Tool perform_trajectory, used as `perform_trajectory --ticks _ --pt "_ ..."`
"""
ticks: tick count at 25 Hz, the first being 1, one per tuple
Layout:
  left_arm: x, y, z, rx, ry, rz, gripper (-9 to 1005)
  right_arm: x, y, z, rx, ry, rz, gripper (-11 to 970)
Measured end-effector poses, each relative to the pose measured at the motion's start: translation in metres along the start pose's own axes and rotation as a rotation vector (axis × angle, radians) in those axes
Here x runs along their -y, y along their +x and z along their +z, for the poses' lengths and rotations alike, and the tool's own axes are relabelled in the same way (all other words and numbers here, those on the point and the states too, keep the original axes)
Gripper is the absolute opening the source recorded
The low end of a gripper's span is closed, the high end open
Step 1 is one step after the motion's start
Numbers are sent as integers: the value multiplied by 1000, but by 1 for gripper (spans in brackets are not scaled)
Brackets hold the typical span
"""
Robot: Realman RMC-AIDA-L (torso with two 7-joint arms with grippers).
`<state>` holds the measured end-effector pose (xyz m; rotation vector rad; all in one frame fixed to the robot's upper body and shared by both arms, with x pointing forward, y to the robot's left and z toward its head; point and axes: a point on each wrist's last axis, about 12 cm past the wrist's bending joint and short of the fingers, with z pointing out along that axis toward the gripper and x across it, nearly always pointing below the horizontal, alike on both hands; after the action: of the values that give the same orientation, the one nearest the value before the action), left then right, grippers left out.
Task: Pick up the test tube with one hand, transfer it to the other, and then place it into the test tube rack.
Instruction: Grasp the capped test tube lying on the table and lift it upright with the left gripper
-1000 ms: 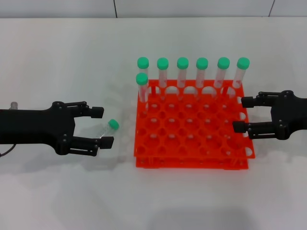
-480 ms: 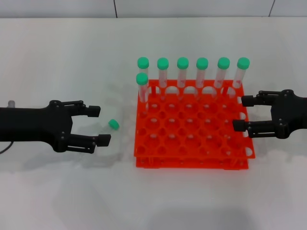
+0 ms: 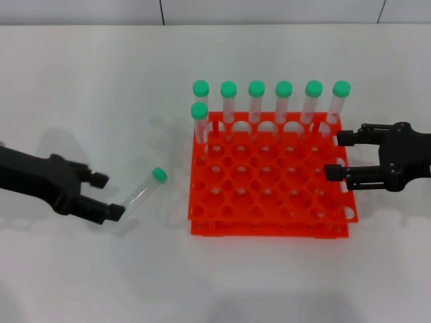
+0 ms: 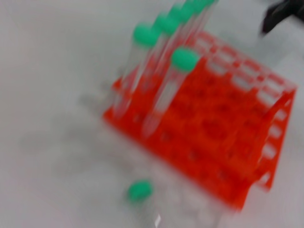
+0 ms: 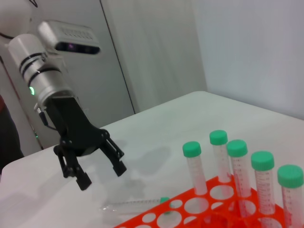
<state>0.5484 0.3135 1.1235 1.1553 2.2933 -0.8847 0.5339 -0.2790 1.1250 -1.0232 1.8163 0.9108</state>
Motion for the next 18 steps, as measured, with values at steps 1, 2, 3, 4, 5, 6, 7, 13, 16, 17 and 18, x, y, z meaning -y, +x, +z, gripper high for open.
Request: perform_trajectory --ticks 1,2,3,4,5,6,7,13,16,17,18 --pt "-2 -2 0 -32 -11 -11 879 0 0 0 2 0 0 770" --pt "-4 -2 -1 -65 -24 -24 879 0 0 0 4 -1 0 770" --pt "-5 -4 -1 -89 -34 -33 879 0 -1 1 7 -2 0 770" --pt "-6 -5 -1 -103 -40 -39 879 0 -1 1 11 -3 0 770" --pt "-7 -6 0 -127 -47 -48 879 0 -2 1 13 -4 -1 770" --pt "-8 -6 0 -146 -51 -53 880 0 -2 1 14 -6 -2 770" --pt "-8 -6 1 -163 -53 -59 880 0 -3 2 15 -7 -4 770" --pt "-9 -12 6 -177 -63 -46 880 0 -6 3 30 -11 -7 770" --pt "-10 -17 9 -174 -69 -35 880 0 -7 3 31 -11 -8 770" --pt "-10 -19 10 -174 -69 -31 880 0 -7 3 31 -11 -8 770" --pt "-10 -20 12 -173 -68 -27 879 0 -7 3 31 -11 -8 770"
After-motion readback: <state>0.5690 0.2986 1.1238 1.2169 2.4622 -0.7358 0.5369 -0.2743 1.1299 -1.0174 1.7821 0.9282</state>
